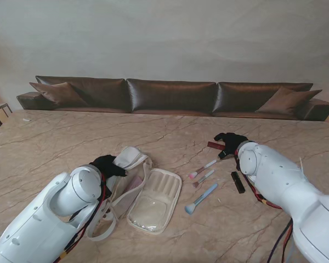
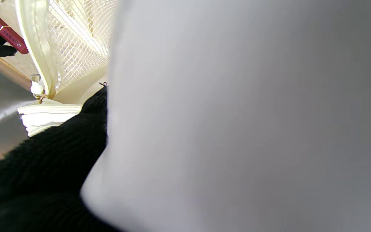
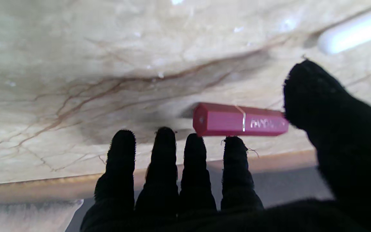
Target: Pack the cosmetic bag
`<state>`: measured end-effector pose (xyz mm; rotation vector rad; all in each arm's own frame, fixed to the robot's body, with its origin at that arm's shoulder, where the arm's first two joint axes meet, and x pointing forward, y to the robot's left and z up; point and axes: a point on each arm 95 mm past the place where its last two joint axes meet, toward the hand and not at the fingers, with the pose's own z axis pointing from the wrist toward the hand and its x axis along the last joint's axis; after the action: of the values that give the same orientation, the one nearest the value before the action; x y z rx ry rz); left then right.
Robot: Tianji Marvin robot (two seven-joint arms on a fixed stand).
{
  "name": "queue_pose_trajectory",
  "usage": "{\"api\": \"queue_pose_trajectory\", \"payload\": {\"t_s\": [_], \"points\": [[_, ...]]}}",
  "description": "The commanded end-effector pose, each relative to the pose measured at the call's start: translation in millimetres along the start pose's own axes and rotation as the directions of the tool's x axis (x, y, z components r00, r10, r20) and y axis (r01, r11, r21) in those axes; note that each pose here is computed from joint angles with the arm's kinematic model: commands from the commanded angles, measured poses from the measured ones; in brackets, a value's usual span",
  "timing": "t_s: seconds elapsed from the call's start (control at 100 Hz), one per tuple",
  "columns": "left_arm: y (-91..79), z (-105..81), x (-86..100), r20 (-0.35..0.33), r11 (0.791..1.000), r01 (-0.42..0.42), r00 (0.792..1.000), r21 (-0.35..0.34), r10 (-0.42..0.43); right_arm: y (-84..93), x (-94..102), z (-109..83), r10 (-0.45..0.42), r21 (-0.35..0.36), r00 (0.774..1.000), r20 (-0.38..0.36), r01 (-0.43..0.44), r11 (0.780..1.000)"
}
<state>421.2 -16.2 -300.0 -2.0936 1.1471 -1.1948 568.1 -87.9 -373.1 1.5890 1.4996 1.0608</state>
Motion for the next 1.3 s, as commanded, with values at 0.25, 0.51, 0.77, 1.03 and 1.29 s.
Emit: {"api": "queue_pose_trajectory", "payload": {"t_s": [0.25,0.51,0.77,1.03,1.29], "points": [[4.3,-0.2,2.2,-0.008,1.0,-0.003,1.0,-0.024,0.003,-6.9,20.8,8.8,-0.049,-0.049,0.998,-0.051,0.046,0.998],[6.1,0.8,0.4,-0.004,1.0,-0.002,1.0,-0.031,0.002,-21.9,25.0,6.0,-0.085,-0.072,0.994,-0.066,0.08,0.994],[6.5,0.9,-0.7,-0.001,0.999,0.003,1.0,-0.035,-0.003,-31.9,24.7,3.0,-0.13,-0.107,0.99,-0.053,0.124,0.987],[5.9,0.7,-3.0,0.002,1.0,0.002,1.0,-0.031,-0.002,-41.6,22.4,0.9,-0.129,-0.085,0.99,-0.062,0.124,0.989],[6.5,0.9,-4.5,0.004,1.0,0.003,1.0,-0.03,-0.003,-39.7,25.2,1.1,-0.128,-0.083,0.987,-0.099,0.12,0.989]]}}
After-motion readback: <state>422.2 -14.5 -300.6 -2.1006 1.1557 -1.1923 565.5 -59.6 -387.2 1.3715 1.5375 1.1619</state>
